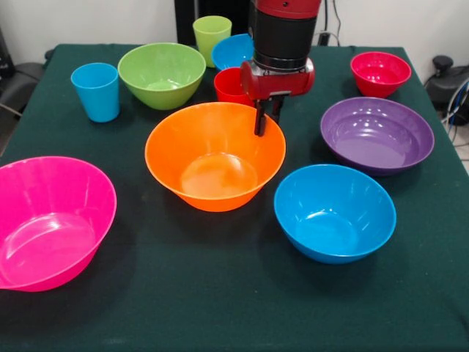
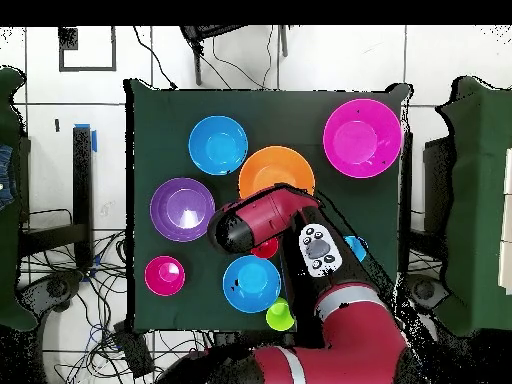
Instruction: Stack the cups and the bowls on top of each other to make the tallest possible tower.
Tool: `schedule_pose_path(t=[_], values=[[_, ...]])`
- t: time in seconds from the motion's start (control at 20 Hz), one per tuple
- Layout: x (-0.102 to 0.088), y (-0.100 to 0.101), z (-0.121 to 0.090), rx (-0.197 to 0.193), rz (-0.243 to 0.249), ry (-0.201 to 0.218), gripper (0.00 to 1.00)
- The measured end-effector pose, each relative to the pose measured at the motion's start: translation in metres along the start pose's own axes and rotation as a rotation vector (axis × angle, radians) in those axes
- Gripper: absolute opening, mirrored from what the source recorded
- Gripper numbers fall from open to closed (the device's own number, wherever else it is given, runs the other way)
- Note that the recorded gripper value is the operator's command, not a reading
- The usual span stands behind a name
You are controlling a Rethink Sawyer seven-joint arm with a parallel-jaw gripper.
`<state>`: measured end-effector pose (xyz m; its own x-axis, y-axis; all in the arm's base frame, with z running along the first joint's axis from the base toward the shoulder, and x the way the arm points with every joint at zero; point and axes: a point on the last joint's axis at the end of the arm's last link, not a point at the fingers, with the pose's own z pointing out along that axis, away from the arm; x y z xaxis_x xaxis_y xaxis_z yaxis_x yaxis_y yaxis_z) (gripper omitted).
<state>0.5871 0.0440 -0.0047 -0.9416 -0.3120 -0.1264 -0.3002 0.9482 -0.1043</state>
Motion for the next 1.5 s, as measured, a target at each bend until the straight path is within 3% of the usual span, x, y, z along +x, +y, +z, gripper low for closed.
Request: schedule_pose_path(t=[0.25, 0.3, 1.5], values=[[-0.0001, 0.0, 0.0, 0.0, 0.0, 0.0, 0.0], [0.0001, 0.0003, 0.0002, -0.001, 0.0, 0.001, 1.0], [0.0044, 0.0046, 0.0062, -0.012, 0.004, 0.013, 1.0]])
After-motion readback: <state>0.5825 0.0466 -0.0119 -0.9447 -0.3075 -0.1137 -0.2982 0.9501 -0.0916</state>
